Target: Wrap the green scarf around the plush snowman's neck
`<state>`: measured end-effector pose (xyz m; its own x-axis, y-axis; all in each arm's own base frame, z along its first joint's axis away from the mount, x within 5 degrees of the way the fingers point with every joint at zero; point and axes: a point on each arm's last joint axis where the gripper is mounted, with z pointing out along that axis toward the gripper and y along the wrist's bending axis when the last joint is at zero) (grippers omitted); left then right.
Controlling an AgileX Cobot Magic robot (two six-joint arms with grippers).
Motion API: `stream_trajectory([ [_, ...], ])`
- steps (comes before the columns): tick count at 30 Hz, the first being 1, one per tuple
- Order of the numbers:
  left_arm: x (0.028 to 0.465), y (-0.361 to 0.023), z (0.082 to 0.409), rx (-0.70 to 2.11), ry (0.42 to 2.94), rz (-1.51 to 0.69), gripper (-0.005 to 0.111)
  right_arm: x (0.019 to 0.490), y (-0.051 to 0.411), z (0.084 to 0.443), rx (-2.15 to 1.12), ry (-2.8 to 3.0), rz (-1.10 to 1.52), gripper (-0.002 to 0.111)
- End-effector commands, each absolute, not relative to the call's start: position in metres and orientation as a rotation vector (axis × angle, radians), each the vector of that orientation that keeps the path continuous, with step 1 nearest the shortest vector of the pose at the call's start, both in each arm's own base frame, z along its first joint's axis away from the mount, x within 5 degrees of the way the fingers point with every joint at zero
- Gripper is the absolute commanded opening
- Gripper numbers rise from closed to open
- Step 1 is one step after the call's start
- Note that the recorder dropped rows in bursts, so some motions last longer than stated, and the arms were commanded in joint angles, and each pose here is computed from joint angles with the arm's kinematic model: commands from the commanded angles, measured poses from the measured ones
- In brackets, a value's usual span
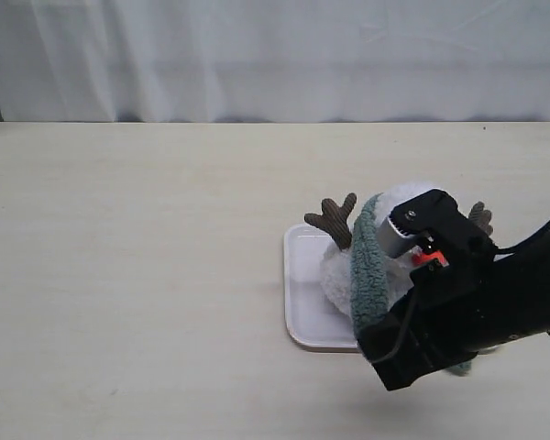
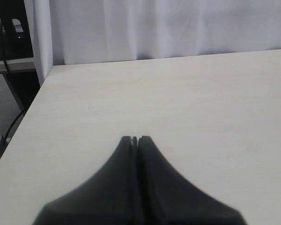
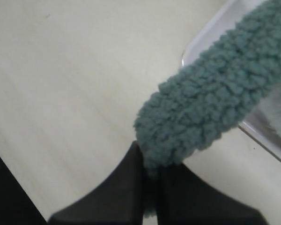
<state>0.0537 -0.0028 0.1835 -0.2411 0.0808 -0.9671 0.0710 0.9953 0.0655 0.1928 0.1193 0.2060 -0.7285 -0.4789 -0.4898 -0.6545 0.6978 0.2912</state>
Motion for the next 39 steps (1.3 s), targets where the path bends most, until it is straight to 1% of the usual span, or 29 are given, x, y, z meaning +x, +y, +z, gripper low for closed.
stream_trajectory([
  [1, 0.054, -0.003, 0.184, 0.114, 1.803, 0.002, 0.000, 0.196, 0.118, 0.194, -0.866, 2.610, 0.596, 0.004],
  [4, 0.054, -0.003, 0.184, 0.114, 1.803, 0.002, 0.000, 0.199, 0.117, 0.186, -0.859, 2.662, 0.571, 0.004],
  [7, 0.054, -0.003, 0.184, 0.115, 1.805, 0.002, 0.000, 0.201, 0.114, 0.187, -0.841, 2.689, 0.516, 0.004],
  [14, 0.054, -0.003, 0.184, 0.115, 1.805, 0.002, 0.000, 0.205, 0.101, 0.175, -0.740, 2.823, 0.314, 0.004],
  [29, 0.054, -0.003, 0.184, 0.114, 1.803, 0.002, 0.000, 0.212, 0.087, 0.175, -0.627, 2.876, 0.064, 0.004],
  [39, 0.054, -0.003, 0.184, 0.114, 1.803, 0.002, 0.000, 0.213, 0.086, 0.174, -0.607, 2.856, 0.038, 0.004],
])
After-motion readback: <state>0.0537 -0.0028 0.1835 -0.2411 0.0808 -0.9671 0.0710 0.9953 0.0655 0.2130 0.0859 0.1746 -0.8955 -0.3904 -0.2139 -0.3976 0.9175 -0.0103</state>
